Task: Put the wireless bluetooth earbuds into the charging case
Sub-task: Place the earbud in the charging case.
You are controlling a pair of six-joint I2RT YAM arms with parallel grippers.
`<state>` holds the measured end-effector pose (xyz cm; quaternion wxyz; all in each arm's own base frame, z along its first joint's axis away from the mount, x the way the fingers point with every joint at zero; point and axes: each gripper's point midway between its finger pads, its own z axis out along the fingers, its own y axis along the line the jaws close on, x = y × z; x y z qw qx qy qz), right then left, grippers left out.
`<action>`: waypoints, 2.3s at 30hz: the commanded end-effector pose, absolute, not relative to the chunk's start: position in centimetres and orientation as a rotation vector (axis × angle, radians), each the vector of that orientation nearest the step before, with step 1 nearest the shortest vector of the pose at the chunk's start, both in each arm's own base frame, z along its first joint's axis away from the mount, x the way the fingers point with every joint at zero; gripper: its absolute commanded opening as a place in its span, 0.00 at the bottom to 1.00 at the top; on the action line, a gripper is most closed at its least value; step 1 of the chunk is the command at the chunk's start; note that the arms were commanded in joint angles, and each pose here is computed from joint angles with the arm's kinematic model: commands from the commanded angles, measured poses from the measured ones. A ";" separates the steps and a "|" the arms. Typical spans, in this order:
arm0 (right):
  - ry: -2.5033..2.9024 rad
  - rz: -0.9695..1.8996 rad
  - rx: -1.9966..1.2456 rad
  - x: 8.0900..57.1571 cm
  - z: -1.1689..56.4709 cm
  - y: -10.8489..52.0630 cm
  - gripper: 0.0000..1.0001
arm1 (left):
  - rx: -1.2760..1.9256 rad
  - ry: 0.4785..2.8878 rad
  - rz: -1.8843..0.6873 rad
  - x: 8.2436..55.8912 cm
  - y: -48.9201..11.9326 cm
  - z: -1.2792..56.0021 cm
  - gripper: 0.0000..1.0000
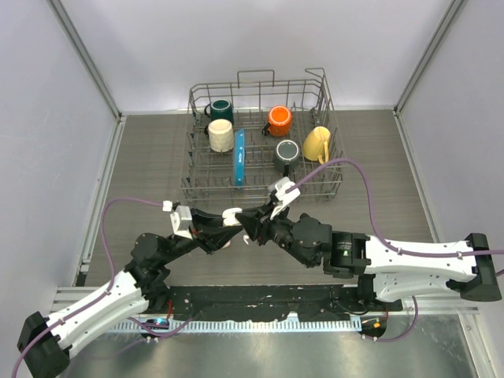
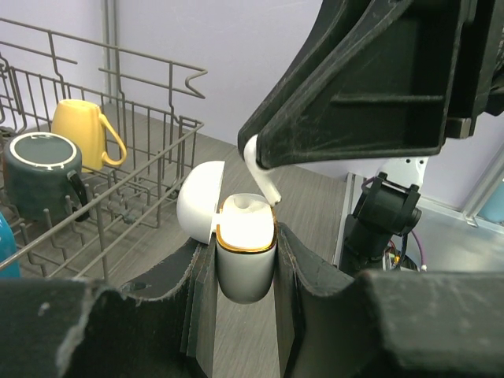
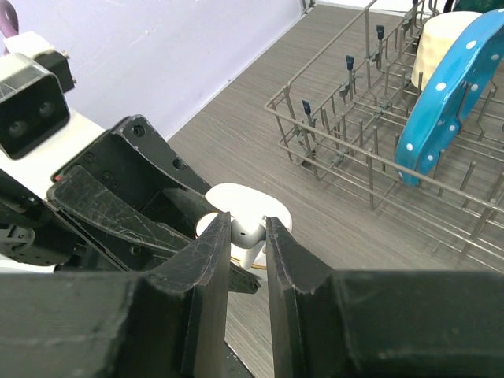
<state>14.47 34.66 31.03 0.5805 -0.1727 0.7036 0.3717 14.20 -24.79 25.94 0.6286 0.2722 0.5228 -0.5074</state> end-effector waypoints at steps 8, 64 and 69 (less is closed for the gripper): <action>1.588 0.809 -0.390 14.9 32.3 34.5 0.01 | 0.607 1.083 -1.165 13.7 -24.2 29.6 0.00; 1.513 0.696 -0.439 14.3 31.7 34.2 0.01 | 0.629 1.060 -1.180 12.9 -24.0 29.7 0.00; 1.518 0.700 -0.433 14.3 32.1 34.1 0.01 | 0.667 1.052 -1.140 12.8 -23.9 29.6 0.00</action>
